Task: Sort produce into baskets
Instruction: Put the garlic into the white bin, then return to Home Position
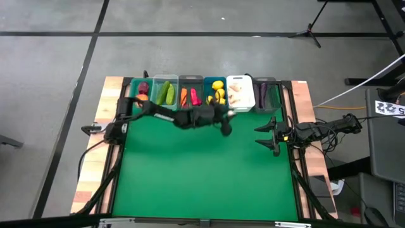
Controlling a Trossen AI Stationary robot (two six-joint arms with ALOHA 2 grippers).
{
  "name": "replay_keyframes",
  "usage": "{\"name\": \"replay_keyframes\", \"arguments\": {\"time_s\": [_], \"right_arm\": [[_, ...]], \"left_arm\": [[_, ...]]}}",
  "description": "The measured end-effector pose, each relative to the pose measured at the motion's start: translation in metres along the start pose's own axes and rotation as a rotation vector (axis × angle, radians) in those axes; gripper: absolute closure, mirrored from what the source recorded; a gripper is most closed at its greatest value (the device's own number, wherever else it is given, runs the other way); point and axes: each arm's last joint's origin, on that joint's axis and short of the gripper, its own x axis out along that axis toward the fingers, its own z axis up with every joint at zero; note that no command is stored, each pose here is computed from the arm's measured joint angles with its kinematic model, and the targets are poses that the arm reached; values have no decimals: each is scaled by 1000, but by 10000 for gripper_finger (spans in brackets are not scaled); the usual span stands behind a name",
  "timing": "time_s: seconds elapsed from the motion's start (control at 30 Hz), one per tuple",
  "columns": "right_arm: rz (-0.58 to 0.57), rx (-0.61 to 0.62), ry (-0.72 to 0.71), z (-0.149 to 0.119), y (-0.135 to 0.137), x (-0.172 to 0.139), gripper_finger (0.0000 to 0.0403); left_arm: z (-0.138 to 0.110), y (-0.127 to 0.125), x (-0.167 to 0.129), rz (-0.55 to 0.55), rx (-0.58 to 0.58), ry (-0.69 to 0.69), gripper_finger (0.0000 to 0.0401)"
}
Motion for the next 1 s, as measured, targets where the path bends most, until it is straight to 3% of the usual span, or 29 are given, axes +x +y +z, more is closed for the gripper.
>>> {"name": "replay_keyframes", "arguments": {"time_s": [0.2,0.53,0.73,1.0], "right_arm": [[0,-3,0,0,0,0,134],[-2,-2,0,0,0,0,134],[-3,-1,1,0,0,0,134],[-3,-1,1,0,0,0,134]], "left_arm": [[23,35,34,-53,-51,-51,276],[18,53,86,-4,-147,-64,276],[11,58,93,77,-158,-57,275],[11,68,95,52,-131,-44,199]]}}
